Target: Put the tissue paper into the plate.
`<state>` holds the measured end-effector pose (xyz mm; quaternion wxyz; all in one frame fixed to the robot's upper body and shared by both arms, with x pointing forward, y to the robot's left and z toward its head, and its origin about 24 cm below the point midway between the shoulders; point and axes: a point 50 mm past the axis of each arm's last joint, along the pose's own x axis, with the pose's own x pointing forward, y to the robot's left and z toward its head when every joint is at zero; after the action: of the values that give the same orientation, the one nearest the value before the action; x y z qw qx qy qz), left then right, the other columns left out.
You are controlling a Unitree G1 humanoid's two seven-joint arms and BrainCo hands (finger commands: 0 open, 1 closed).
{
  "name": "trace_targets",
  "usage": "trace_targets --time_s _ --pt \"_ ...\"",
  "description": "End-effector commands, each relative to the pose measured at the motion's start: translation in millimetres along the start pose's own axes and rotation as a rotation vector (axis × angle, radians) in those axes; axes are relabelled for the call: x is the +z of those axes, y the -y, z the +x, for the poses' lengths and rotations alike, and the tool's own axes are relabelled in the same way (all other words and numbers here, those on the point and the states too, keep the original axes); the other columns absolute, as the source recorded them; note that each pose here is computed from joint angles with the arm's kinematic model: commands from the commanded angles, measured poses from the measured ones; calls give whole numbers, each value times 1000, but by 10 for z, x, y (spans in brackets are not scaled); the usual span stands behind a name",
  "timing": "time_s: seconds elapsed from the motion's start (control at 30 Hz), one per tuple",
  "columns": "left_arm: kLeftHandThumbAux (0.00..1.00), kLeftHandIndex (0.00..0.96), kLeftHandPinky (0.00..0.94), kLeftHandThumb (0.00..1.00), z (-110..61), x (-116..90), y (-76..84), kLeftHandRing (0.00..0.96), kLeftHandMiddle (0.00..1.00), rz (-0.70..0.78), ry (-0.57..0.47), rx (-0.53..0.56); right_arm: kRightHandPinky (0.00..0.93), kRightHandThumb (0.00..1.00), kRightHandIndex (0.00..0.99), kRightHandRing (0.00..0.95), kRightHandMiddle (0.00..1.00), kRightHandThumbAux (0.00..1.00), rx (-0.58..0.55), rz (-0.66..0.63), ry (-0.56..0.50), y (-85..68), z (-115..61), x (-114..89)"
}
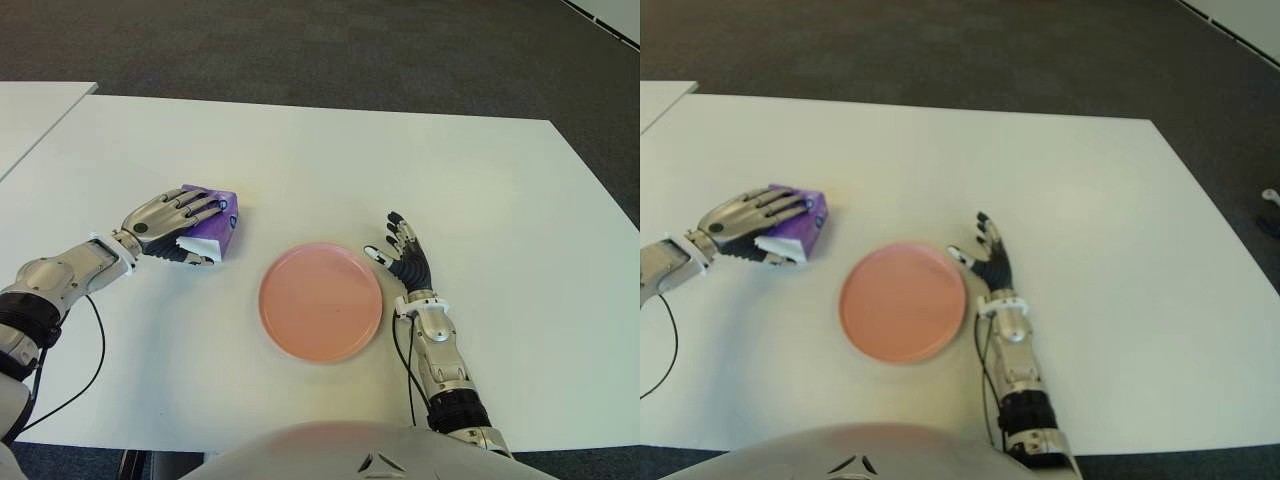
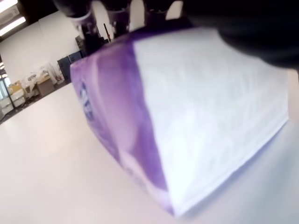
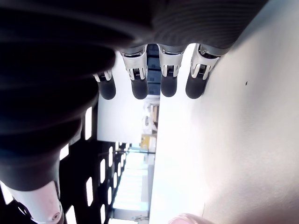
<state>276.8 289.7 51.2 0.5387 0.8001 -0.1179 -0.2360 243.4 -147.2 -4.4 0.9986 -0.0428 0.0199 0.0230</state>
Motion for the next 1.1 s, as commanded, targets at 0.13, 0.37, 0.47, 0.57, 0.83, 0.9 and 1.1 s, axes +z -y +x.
trace_targets --time_s 0.13,0.37,0.47,0.57,0.83,0.9,1.1 --pt "203 0 0 324 -38 259 316 0 0 3 80 -74 68 138 4 32 30 729 -17 10 -141 47 -163 -249" --pt "239 0 0 296 -23 268 370 0 0 27 75 -34 70 142 4 34 31 731 -15 7 -138 57 -168 -242" --pt "258 0 0 280 -17 270 381 0 0 53 79 -12 72 140 4 34 32 734 -15 8 -136 63 -171 -241" --pt "273 0 0 268 -8 270 386 0 0 96 86 14 72 139 4 34 32 737 -15 10 -136 65 -170 -239" --pt "387 0 0 133 14 254 409 0 0 225 85 70 71 137 4 33 31 740 -15 14 -133 70 -169 -236" --pt "421 0 0 107 16 250 417 0 0 237 76 80 72 140 5 33 31 741 -16 14 -131 70 -168 -236" --pt "524 0 0 41 26 256 446 0 0 259 39 136 73 147 8 34 33 741 -15 13 -132 72 -168 -235"
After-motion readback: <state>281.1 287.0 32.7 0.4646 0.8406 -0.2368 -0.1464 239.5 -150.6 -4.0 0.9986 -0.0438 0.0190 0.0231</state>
